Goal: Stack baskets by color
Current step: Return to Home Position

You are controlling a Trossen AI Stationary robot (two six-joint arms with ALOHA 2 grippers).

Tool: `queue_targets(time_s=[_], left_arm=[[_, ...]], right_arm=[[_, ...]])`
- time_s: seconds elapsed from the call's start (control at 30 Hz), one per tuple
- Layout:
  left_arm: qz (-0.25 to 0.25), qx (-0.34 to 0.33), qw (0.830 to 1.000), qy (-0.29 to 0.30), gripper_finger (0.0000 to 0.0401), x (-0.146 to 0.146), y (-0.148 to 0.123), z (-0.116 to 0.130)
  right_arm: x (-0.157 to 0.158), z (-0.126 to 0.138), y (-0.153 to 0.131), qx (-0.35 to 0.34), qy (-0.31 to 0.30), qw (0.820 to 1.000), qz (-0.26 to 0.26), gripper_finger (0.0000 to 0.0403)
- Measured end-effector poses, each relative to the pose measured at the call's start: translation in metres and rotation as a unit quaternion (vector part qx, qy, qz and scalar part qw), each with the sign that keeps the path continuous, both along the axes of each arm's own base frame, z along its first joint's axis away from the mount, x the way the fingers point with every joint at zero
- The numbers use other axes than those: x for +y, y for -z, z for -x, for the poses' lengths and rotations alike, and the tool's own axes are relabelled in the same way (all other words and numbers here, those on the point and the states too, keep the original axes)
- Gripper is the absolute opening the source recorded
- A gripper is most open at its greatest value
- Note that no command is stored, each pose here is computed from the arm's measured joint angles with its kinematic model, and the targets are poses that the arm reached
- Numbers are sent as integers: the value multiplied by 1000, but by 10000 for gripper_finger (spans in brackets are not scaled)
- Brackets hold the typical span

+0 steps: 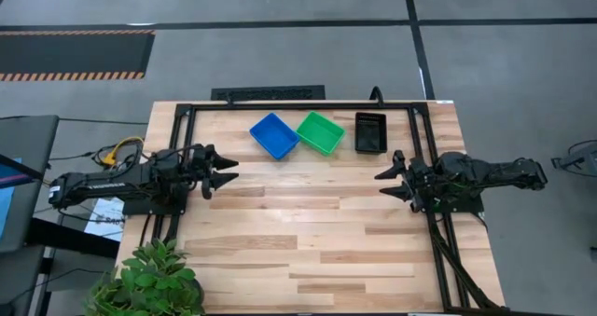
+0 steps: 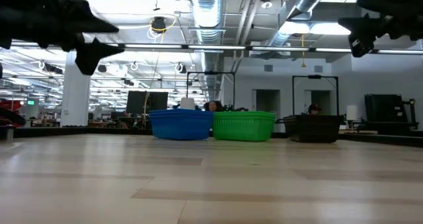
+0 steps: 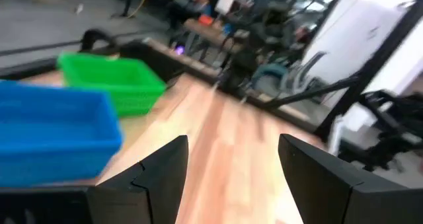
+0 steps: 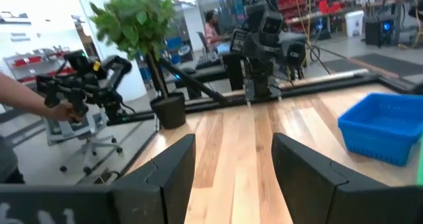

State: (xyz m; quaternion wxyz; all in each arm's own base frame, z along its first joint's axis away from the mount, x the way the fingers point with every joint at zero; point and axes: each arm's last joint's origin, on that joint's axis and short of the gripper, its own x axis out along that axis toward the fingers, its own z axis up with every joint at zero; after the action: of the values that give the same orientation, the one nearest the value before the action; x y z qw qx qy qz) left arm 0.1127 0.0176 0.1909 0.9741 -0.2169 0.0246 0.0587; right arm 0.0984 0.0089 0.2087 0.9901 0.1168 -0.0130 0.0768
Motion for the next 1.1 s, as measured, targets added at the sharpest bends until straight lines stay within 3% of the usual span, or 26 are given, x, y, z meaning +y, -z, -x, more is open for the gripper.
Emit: queue_targets(time_s=[0.13, 0.33, 0.57, 0.9, 1.1], left_arm=[[-24, -46, 998, 38, 225, -7, -9, -1], [-43, -90, 994, 46, 225, -19, -18, 3], [-83, -143, 986, -21, 225, -19, -27, 25], [-58, -87, 994, -10, 225, -20, 2, 20], [-46, -106, 993, -6, 225, -21, 10, 17]], right_arm=[[0, 0, -4, -25, -3, 1000, 8, 221], [2, 2, -14, -78, -12, 997, 24, 221], [1, 7, -25, -139, 0, 989, 49, 221], [-5, 13, -8, -88, 16, 995, 51, 221], [-5, 3, 25, -70, 8, 998, -2, 221]])
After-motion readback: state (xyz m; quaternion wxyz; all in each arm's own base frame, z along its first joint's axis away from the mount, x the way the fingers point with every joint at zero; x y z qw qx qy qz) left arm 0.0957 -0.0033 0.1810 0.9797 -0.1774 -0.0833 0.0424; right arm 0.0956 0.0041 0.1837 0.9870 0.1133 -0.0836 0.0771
